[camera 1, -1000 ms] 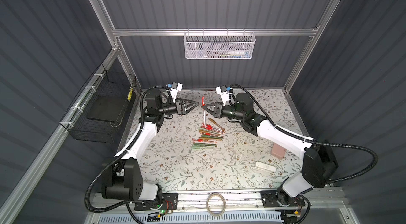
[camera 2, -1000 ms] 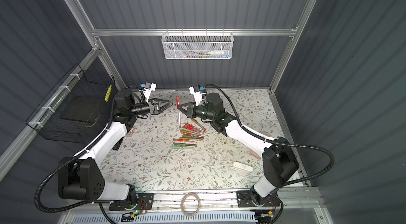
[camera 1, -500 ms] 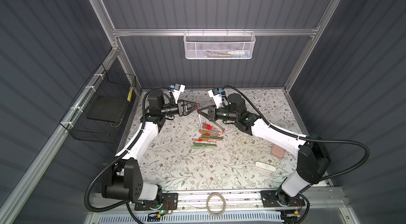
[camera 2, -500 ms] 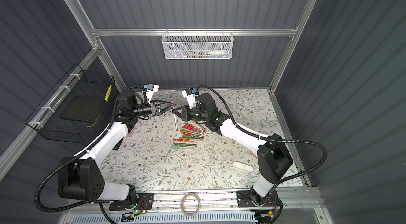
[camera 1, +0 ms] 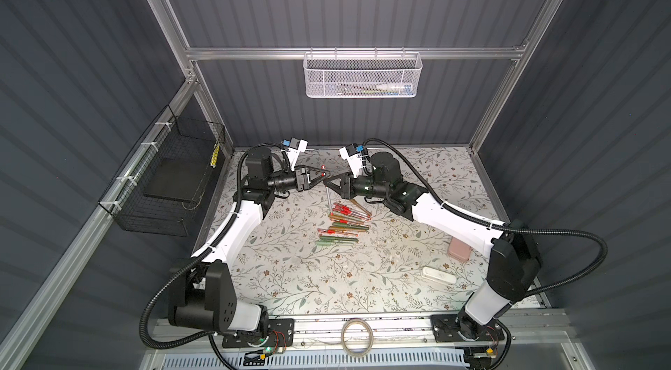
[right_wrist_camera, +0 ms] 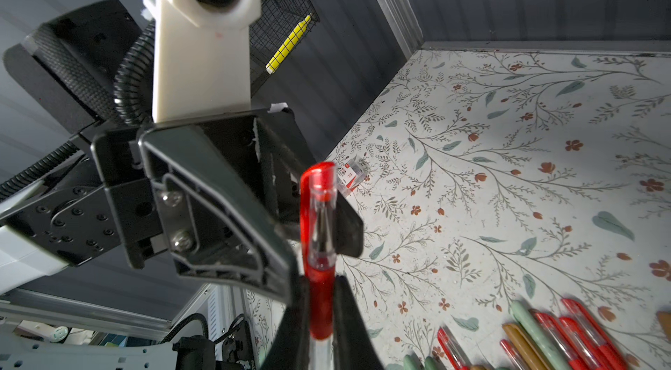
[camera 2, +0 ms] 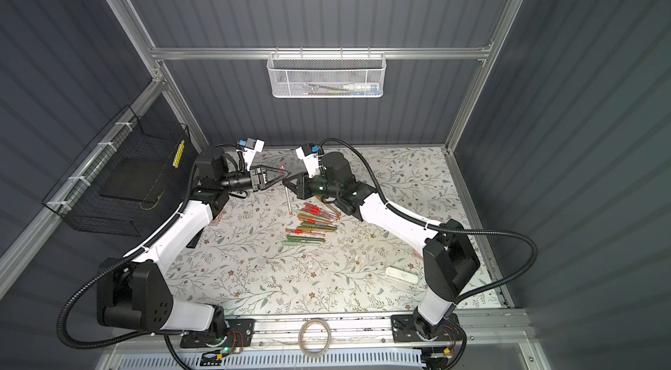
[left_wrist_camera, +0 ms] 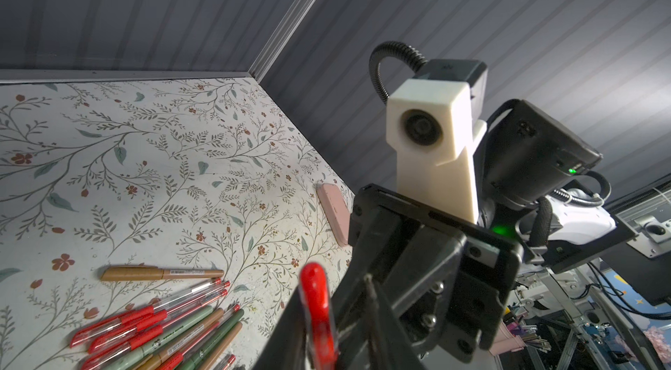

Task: Remove pen caps from pens
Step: Open the pen cap on the pen, then place the pen cap at the middle-left of the table.

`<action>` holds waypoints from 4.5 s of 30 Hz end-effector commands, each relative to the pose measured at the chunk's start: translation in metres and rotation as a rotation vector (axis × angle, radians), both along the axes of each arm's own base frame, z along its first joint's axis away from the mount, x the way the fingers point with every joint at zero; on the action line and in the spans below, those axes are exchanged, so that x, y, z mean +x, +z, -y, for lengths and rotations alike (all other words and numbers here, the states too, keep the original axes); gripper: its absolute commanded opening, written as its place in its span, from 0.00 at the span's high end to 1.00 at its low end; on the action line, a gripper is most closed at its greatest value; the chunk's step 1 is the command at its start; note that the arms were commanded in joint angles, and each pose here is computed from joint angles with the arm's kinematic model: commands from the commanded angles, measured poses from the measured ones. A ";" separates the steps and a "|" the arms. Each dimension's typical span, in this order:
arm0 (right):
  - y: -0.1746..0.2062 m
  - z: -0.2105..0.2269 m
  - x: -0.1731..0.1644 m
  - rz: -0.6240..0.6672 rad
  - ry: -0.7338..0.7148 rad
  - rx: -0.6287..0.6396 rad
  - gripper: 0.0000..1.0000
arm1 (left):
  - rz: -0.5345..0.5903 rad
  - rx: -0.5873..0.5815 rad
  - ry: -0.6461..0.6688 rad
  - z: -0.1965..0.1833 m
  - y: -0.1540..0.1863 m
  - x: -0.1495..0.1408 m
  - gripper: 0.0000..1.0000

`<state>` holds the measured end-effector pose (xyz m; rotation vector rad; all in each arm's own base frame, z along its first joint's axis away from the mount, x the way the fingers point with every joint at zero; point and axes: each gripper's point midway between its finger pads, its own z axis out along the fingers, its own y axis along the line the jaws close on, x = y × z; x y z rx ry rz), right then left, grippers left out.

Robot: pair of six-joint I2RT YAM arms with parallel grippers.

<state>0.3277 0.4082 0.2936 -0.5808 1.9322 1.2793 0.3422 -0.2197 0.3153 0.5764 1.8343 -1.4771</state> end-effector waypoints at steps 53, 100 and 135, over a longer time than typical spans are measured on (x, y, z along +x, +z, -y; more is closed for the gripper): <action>-0.146 0.013 -0.060 -0.243 0.056 -0.139 1.00 | 0.121 0.066 0.301 -0.070 0.041 0.065 1.00; -0.190 0.284 0.073 -0.297 -0.601 -0.671 1.00 | -0.551 0.964 0.594 -0.182 -0.269 0.076 1.00; -0.249 0.327 0.115 -0.505 -0.630 -0.910 1.00 | -0.431 0.984 0.637 -0.184 -0.232 0.068 0.39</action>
